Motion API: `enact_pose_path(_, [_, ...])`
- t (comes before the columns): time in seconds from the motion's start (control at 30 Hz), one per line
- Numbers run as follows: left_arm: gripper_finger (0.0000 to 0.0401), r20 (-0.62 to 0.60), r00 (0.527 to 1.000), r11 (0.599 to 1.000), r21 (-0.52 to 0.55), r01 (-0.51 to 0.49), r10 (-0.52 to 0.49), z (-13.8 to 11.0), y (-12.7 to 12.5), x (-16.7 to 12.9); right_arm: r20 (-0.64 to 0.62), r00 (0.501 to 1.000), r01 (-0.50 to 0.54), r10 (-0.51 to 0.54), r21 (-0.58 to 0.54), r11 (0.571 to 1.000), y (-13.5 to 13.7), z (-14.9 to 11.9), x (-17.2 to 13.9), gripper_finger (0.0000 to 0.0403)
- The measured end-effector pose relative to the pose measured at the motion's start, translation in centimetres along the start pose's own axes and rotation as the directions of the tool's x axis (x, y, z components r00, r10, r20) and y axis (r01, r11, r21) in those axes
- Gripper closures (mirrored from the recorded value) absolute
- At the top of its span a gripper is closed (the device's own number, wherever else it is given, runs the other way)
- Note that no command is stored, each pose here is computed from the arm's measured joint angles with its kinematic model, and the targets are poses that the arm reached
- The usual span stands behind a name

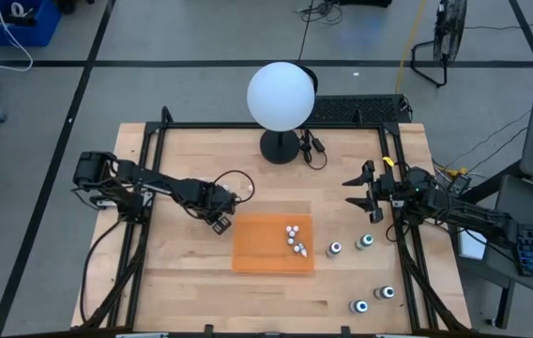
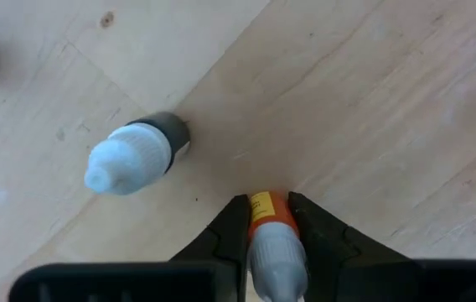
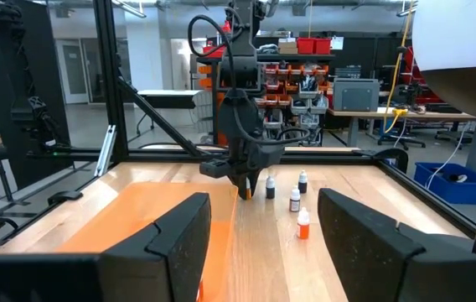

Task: Pick & Place food coloring
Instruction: Put the small orange food coloring bottle into the orange container

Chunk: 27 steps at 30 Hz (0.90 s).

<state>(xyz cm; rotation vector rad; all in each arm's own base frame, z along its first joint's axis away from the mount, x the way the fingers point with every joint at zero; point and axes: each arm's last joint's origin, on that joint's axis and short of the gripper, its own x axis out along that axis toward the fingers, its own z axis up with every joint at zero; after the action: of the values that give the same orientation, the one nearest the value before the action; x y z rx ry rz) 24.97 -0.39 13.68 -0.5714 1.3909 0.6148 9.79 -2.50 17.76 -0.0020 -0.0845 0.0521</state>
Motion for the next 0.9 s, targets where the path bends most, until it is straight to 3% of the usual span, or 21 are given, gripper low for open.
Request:
enact_pose_path(0.3, [0.0333, 0.022, 1.0, 0.993, 0.115, -0.008, 0.005, 0.7, -3.1, -4.6, 0.0, 1.0, 0.0, 0.0, 0.0, 1.0, 0.0, 0.0, 0.0, 0.0192])
enact_pose_path(0.67, [0.0333, 0.249, 0.962, 0.987, 0.137, 0.079, -0.111, 2.5, -7.2, -13.6, 0.001, 1.0, 0.0, 0.0, 0.0, 1.0, 0.0, 0.0, 0.0, 0.0191])
enact_pose_path(0.77, [0.0333, 0.268, 0.959, 0.99, 0.131, 0.059, -0.092, 3.3, -7.9, -13.5, 0.001, 1.0, 0.0, 0.0, 0.0, 1.0, 0.0, 0.0, 0.0, 0.0194])
enact_pose_path(0.9, [0.0333, 0.227, 0.972, 0.977, 0.214, 0.016, -0.065, 4.3, -9.6, -10.9, 0.001, 1.0, 0.0, 0.0, 0.0, 1.0, 0.0, 0.0, 0.0, 0.0194])
